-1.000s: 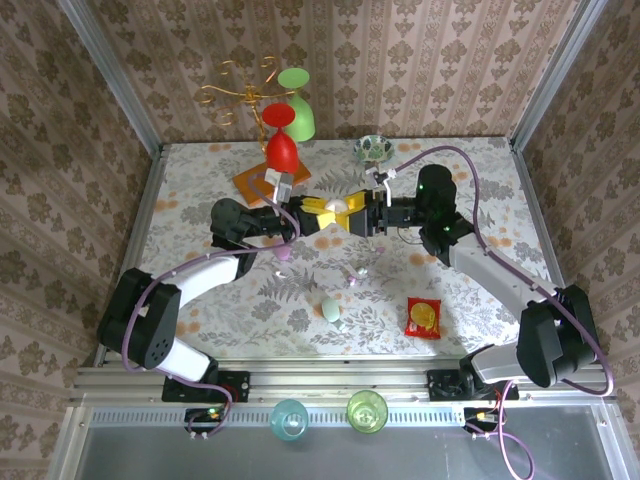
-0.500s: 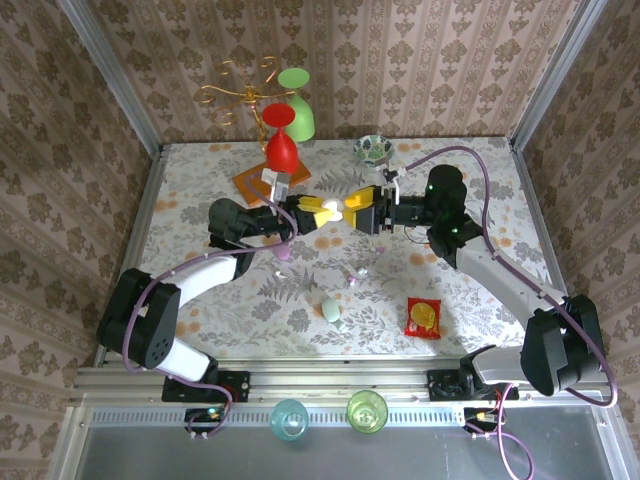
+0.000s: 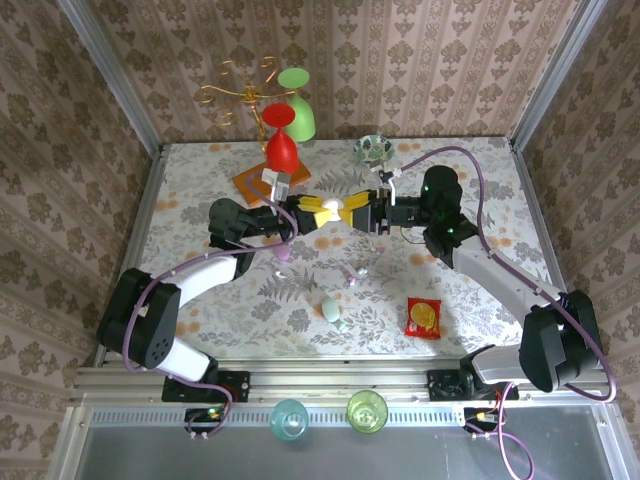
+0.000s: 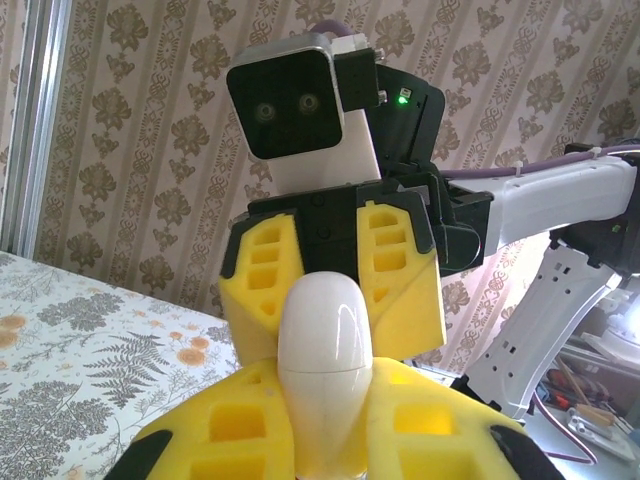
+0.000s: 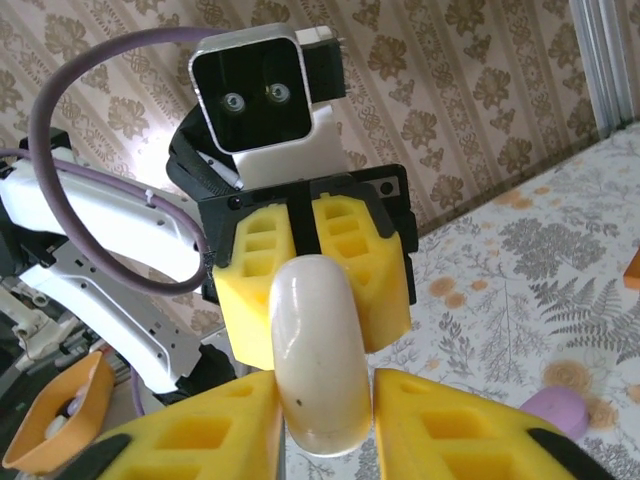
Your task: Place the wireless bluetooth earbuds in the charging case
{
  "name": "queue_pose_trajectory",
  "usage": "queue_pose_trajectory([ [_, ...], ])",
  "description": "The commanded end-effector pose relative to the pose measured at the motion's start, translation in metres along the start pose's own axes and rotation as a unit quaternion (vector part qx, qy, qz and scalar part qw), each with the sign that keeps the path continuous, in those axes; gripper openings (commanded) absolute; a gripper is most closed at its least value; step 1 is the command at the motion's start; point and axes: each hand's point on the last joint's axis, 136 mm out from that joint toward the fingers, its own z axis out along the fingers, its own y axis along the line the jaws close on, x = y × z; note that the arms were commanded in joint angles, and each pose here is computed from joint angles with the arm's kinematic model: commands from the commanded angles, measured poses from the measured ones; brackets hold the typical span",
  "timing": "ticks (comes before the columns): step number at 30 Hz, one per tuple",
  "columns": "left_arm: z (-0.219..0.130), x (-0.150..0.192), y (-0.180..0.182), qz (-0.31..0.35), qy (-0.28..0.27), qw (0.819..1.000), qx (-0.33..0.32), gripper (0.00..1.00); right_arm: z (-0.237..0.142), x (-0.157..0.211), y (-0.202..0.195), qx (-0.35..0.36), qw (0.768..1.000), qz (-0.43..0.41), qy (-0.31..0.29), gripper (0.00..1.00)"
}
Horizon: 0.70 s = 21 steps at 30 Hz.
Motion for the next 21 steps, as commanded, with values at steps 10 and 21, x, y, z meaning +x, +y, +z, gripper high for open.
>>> queue_pose_trajectory([
  [10,0.009,-0.012,-0.011,0.023,-0.004,0.999,0.026,0.27,0.000,-0.008,0.006,-0.002,1.000,-0.020,-0.003,0.15],
  [21,0.008,-0.002,-0.015,0.023,0.009,0.999,0.037,0.34,0.000,-0.007,0.004,0.002,1.000,-0.016,-0.003,0.15],
])
